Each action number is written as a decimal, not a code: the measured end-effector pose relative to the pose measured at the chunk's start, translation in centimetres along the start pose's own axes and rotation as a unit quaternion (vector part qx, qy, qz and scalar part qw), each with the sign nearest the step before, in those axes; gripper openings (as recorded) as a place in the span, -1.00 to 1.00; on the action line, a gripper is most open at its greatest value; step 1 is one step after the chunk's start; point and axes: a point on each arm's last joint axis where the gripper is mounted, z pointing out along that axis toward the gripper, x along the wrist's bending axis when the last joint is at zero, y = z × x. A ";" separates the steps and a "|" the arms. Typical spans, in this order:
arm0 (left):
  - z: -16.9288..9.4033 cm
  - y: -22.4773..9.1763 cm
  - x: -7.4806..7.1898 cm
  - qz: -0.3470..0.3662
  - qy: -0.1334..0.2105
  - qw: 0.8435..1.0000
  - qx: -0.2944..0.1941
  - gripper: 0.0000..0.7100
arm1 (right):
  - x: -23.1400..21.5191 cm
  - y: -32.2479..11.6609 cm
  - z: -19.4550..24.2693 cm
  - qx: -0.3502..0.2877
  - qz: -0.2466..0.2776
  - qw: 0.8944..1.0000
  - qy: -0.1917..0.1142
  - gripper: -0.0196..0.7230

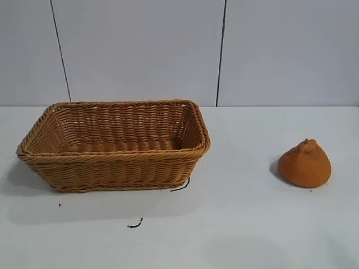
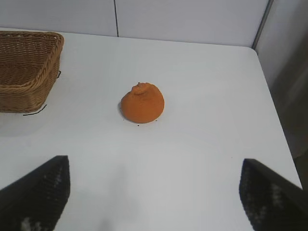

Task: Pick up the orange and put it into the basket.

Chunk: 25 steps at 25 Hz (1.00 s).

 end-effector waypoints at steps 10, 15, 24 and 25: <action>0.0 0.0 0.0 0.000 0.000 1.000 0.000 0.80 | 0.0 0.1 0.0 -0.003 -0.003 1.000 0.000 0.87; 0.0 0.0 0.0 0.000 0.000 1.000 0.000 0.80 | -0.1 2.4 0.1 0.011 -0.004 1.000 -0.006 0.87; 0.0 0.0 0.0 0.000 0.000 1.000 0.000 0.80 | 0.1 10.1 9.2 0.194 0.024 0.981 0.000 0.87; 0.0 0.0 0.0 0.000 0.000 1.000 0.000 0.80 | 0.2 10.8 10.7 0.216 0.031 0.976 0.004 0.87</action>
